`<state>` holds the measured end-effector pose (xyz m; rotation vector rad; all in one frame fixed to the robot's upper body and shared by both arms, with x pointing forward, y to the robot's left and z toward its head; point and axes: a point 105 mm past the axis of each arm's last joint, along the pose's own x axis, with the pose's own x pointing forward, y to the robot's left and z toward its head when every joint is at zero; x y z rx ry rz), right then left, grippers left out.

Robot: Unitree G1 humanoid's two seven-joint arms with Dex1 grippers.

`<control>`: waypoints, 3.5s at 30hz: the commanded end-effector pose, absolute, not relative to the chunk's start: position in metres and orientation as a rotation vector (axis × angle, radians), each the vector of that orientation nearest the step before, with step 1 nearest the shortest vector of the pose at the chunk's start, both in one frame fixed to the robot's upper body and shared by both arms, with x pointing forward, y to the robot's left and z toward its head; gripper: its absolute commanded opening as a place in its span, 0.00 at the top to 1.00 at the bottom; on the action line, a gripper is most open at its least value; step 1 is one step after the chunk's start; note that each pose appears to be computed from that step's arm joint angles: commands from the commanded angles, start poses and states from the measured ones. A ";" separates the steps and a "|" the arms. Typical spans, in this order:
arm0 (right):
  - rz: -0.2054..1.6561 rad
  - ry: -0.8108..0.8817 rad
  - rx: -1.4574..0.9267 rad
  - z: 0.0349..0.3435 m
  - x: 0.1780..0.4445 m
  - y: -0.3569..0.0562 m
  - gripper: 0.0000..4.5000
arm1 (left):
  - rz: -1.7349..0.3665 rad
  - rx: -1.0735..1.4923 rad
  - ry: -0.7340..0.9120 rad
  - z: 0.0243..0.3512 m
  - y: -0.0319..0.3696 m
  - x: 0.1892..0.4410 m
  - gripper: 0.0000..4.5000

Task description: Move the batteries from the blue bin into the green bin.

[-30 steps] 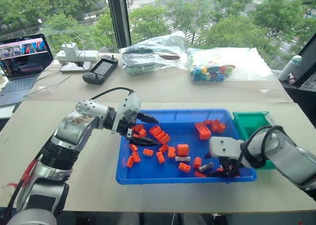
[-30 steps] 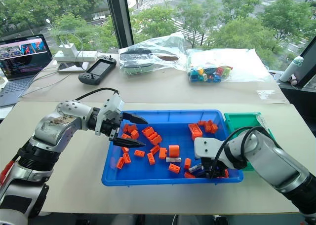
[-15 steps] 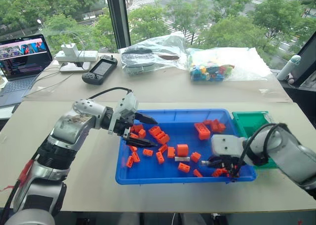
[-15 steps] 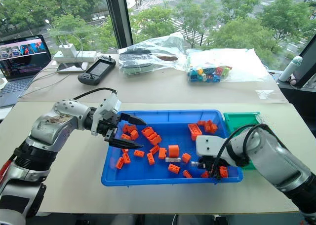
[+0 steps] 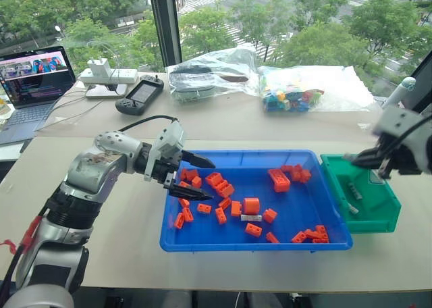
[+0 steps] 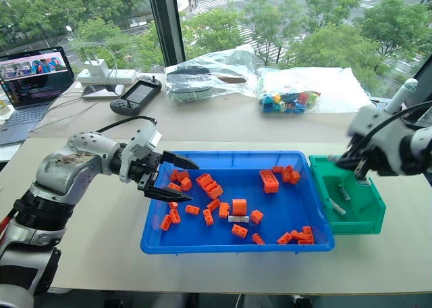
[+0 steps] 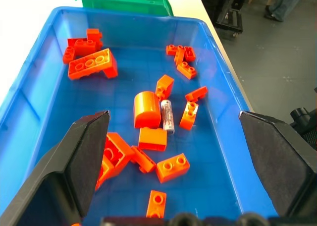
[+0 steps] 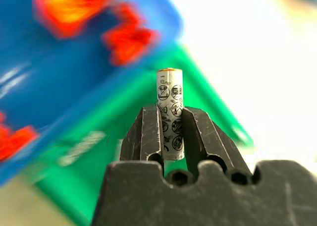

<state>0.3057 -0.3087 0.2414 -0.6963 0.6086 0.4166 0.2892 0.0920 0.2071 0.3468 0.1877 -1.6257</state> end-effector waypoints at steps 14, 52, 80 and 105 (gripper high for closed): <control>0.275 0.589 -0.512 0.225 0.307 -0.317 0.29 | -1.607 0.394 0.153 0.217 0.093 0.293 0.00; 1.212 0.439 -0.612 0.149 0.299 -0.101 0.03 | -1.553 0.430 0.191 0.210 0.104 0.291 0.00; 0.853 0.351 -0.710 0.203 0.337 -0.176 0.68 | -1.543 0.456 0.157 0.209 0.096 0.301 0.00; 1.192 0.448 -0.672 0.168 0.278 -0.113 0.01 | -1.529 0.477 0.122 0.213 0.092 0.307 0.00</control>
